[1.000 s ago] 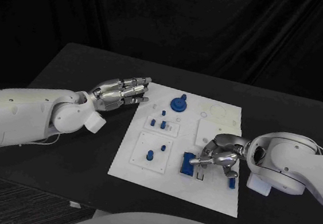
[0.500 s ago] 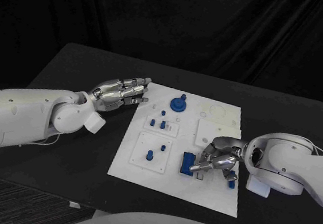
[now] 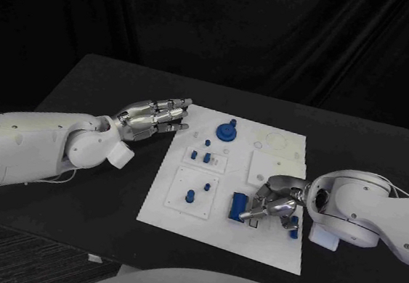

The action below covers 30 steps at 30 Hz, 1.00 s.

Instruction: Assemble the parts on the task board

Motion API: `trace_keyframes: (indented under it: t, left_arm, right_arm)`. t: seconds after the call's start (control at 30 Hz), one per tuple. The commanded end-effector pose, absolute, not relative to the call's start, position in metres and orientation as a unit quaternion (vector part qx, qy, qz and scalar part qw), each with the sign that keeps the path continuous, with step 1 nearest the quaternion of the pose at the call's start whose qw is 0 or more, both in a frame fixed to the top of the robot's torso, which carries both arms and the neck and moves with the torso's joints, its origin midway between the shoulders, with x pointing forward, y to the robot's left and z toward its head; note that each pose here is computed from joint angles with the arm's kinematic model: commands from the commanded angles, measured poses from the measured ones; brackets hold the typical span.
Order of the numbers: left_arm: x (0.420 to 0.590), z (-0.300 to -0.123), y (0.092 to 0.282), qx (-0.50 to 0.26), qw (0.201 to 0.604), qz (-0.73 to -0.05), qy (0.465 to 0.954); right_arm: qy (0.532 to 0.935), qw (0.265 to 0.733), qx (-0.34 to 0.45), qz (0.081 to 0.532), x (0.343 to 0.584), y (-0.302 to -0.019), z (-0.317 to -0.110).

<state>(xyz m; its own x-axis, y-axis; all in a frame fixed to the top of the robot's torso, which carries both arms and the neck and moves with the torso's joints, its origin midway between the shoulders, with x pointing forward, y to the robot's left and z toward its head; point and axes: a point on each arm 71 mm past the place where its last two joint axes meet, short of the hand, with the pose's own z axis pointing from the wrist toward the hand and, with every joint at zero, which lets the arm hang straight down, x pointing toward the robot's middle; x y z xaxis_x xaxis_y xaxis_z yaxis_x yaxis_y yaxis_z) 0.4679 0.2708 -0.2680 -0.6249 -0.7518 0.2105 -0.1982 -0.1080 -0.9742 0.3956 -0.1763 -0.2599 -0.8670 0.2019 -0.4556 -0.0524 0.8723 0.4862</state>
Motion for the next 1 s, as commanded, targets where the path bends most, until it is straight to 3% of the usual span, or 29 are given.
trace_keyframes:
  t: [0.03,0.73,1.0]
  left_arm:
    - [0.467,-0.268,0.269,-0.374,0.209,-0.650,0.628]
    - [0.467,-0.268,0.270,-0.375,0.209,-0.649,0.628]
    - [0.466,-0.268,0.272,-0.376,0.211,-0.648,0.628]
  right_arm:
    - [0.935,0.257,0.044,0.238,0.396,-0.178,-0.262]
    - [0.931,0.266,0.052,0.244,0.397,-0.180,-0.262]
    - [0.918,0.300,0.068,0.249,0.401,-0.196,-0.241]
